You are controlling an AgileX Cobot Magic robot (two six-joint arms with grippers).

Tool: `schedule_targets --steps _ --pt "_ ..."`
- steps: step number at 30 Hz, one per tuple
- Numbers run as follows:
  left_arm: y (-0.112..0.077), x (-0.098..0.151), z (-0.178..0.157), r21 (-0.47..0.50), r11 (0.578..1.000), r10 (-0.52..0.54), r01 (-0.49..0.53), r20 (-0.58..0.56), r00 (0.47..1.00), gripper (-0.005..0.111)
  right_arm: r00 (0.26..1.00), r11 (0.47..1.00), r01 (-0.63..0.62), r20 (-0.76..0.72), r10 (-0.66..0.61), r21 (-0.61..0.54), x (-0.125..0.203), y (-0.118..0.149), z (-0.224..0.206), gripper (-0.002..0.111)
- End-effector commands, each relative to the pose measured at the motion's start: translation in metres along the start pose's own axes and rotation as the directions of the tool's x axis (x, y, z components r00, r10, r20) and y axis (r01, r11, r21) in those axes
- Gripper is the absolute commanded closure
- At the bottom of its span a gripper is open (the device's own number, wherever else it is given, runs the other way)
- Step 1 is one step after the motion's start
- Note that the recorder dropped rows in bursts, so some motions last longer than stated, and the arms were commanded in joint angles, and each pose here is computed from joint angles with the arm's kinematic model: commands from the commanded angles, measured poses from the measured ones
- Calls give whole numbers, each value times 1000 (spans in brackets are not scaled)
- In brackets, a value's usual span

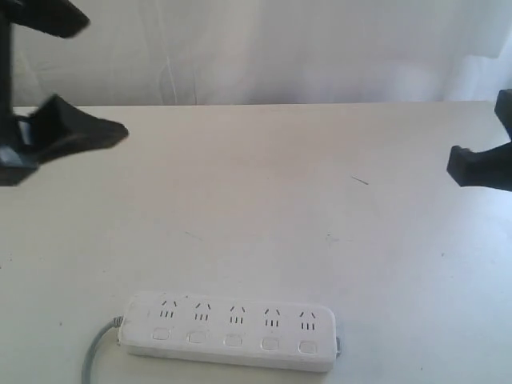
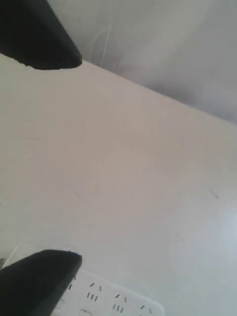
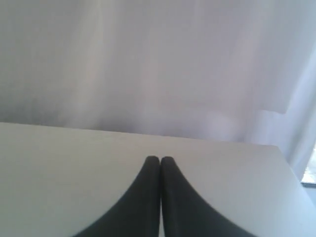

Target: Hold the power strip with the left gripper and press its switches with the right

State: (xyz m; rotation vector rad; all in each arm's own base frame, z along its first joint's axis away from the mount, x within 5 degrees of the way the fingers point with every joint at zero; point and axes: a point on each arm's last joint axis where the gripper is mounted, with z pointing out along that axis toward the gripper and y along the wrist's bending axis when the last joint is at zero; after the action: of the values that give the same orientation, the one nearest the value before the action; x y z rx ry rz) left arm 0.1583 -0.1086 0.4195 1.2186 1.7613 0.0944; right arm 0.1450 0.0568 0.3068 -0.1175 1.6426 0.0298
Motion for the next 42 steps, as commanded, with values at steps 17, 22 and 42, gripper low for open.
schedule_targets --steps 17,22,42 --pt "15 34 -83 -275 957 -103 90 -34 994 107 994 944 -71 99 40 321 -9 -30 -6 108" --pt "11 47 -84 -253 964 -131 86 -167 977 107 993 946 -81 108 49 315 -10 -32 -8 108" --pt "-39 97 -102 -230 830 -358 507 477 803 107 772 691 -503 629 90 519 -32 -113 -150 108"
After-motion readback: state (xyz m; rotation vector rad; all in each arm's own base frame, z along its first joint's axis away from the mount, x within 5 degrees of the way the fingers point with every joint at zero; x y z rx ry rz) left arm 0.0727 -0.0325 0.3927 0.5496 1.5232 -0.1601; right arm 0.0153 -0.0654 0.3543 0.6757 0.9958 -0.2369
